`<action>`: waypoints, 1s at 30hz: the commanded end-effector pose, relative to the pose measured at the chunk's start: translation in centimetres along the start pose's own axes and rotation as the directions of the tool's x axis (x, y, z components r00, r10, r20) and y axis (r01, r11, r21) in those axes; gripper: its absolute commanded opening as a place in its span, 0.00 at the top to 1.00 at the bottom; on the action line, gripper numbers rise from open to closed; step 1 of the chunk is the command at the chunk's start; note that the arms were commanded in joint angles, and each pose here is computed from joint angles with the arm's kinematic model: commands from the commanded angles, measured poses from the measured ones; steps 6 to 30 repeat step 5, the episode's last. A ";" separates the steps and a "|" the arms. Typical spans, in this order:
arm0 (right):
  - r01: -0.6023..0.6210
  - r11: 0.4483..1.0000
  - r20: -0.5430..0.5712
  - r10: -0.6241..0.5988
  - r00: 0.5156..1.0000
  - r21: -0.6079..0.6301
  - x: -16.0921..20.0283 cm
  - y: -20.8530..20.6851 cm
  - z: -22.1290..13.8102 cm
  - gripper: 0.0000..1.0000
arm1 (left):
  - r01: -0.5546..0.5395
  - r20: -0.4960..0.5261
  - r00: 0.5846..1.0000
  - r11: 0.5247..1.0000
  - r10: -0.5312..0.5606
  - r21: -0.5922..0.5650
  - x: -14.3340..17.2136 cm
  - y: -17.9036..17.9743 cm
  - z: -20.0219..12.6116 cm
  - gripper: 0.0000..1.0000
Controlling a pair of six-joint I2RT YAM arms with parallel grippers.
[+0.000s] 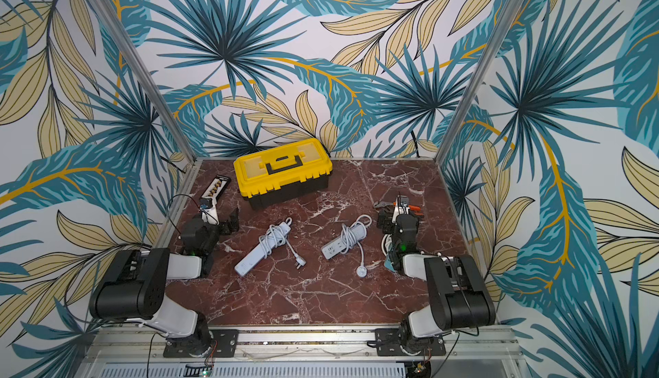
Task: Wrap the cord around the power strip
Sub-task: Reset both arms
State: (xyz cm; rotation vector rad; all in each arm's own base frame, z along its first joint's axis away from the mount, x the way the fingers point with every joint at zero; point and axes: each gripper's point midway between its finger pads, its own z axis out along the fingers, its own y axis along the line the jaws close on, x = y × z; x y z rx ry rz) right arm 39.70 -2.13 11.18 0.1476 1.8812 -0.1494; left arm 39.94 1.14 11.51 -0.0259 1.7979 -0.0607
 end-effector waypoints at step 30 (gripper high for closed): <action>-0.013 1.000 -0.003 0.013 1.000 0.015 0.1 -0.3 0.0 0.01 | -0.037 0.005 0.999 0.998 0.037 -0.060 -0.4 0.1 0.3 0.01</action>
